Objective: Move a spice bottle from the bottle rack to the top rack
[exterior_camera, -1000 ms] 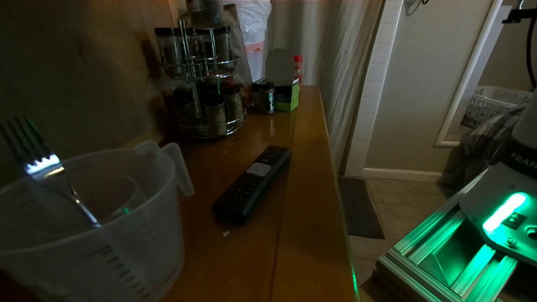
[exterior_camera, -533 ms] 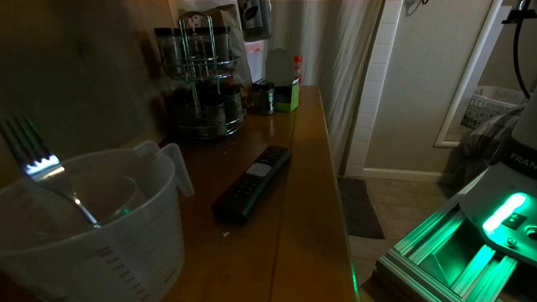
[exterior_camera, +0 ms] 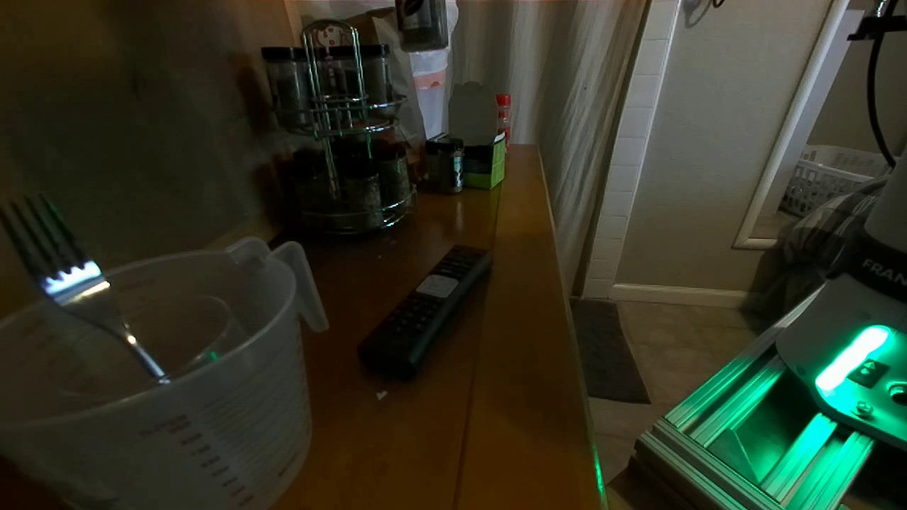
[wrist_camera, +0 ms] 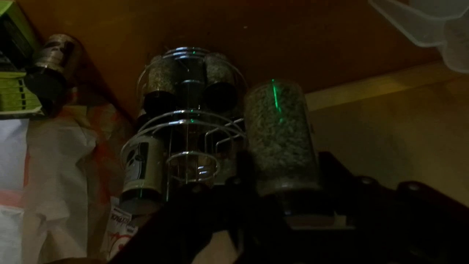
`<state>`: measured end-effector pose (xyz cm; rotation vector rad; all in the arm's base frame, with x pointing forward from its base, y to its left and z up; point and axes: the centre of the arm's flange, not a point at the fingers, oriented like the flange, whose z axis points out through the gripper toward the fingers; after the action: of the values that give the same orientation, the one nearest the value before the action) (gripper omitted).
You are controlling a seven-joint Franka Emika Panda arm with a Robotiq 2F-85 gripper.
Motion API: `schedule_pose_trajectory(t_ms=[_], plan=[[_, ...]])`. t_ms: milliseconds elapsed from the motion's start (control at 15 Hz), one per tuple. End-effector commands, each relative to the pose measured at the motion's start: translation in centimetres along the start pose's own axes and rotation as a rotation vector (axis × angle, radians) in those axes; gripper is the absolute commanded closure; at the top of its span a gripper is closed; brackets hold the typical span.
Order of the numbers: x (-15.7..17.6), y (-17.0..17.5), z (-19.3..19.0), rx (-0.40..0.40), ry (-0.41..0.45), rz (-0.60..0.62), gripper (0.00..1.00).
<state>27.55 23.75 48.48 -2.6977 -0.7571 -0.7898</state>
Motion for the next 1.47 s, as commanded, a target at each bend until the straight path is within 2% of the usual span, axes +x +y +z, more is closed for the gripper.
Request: schedule_pose_trajectory(t_ms=[0,333,600,1067,1400], plan=[[0.0,3.9,0.3,-0.008,0.11,-0.001,0.76],[0.6,7.3,2.4,0.021,0.151,0.016,0.76],[0.1,7.9,5.9,0.049,0.147,0.026,0.76],[0.1,7.6,9.4,0.003,0.169,0.007,0.76],[1.1,8.3,9.4,-0.019,0.231,0.002,0.76]])
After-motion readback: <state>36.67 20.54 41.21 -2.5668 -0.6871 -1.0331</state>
